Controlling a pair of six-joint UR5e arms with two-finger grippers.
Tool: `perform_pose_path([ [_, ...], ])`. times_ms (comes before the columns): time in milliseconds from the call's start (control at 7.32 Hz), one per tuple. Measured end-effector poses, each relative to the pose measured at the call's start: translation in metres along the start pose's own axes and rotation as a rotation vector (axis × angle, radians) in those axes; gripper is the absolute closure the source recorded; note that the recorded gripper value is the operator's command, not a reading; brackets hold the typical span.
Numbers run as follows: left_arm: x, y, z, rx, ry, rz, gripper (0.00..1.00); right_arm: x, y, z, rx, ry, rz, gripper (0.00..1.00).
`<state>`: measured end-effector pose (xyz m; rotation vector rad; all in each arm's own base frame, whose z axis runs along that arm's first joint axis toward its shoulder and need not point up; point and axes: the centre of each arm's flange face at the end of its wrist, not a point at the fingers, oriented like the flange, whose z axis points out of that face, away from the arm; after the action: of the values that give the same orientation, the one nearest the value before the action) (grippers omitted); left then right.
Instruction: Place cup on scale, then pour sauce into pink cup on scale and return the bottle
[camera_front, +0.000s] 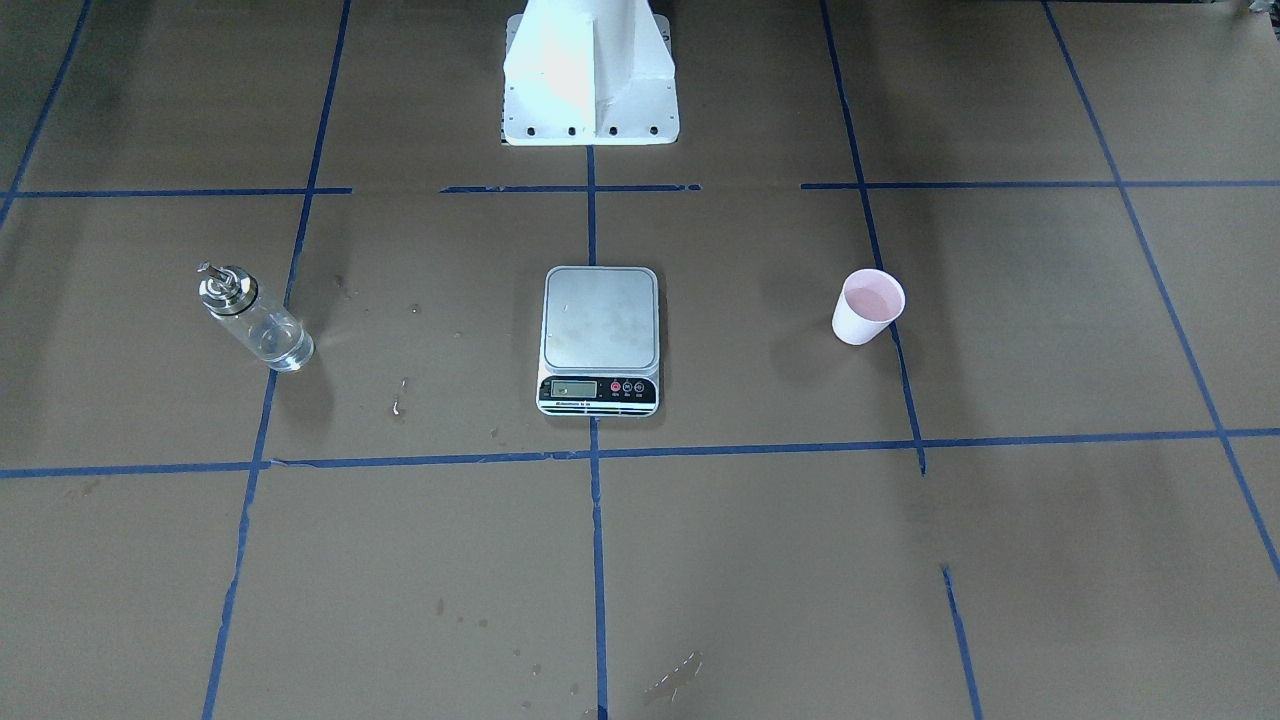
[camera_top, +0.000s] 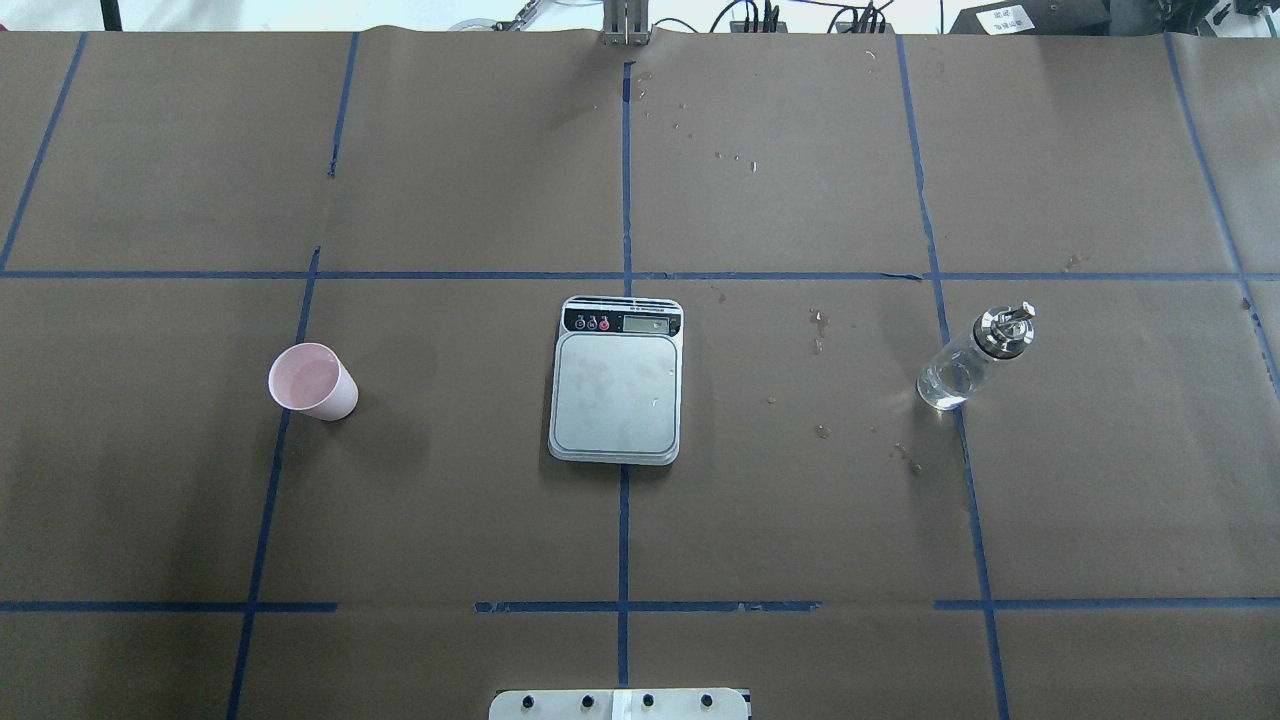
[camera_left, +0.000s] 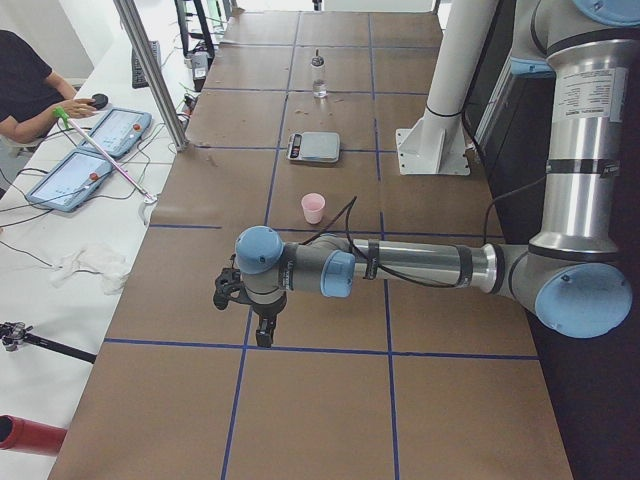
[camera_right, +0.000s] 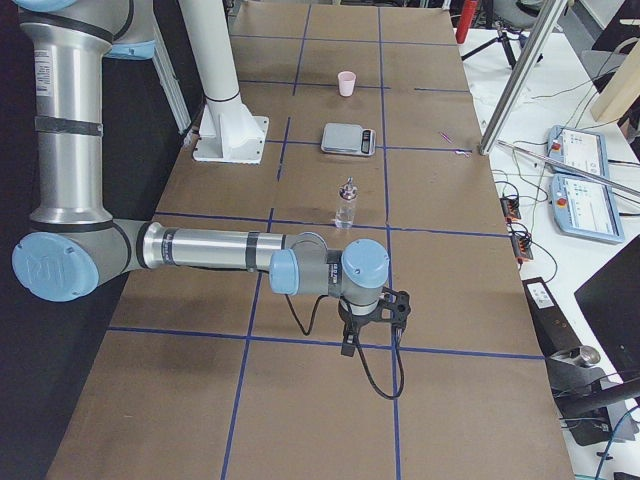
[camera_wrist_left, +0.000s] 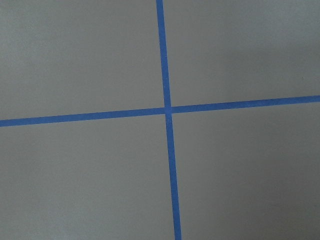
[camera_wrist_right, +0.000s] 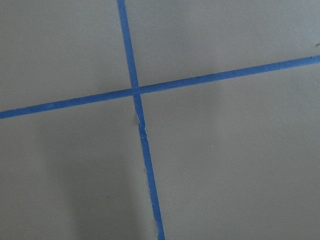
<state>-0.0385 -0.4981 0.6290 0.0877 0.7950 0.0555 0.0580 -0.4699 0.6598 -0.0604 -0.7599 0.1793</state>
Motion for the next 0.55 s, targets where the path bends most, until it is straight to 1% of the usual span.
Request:
perform_pose_path([
  [273, 0.000, 0.000, 0.000, 0.000, 0.000, 0.001, 0.00, -0.002, -0.001, -0.002, 0.005, -0.002, -0.007, 0.00],
  [547, 0.014, -0.009, -0.014, 0.028, -0.002, 0.019, 0.00, -0.006, -0.002, -0.006, 0.012, -0.004, -0.012, 0.00],
])
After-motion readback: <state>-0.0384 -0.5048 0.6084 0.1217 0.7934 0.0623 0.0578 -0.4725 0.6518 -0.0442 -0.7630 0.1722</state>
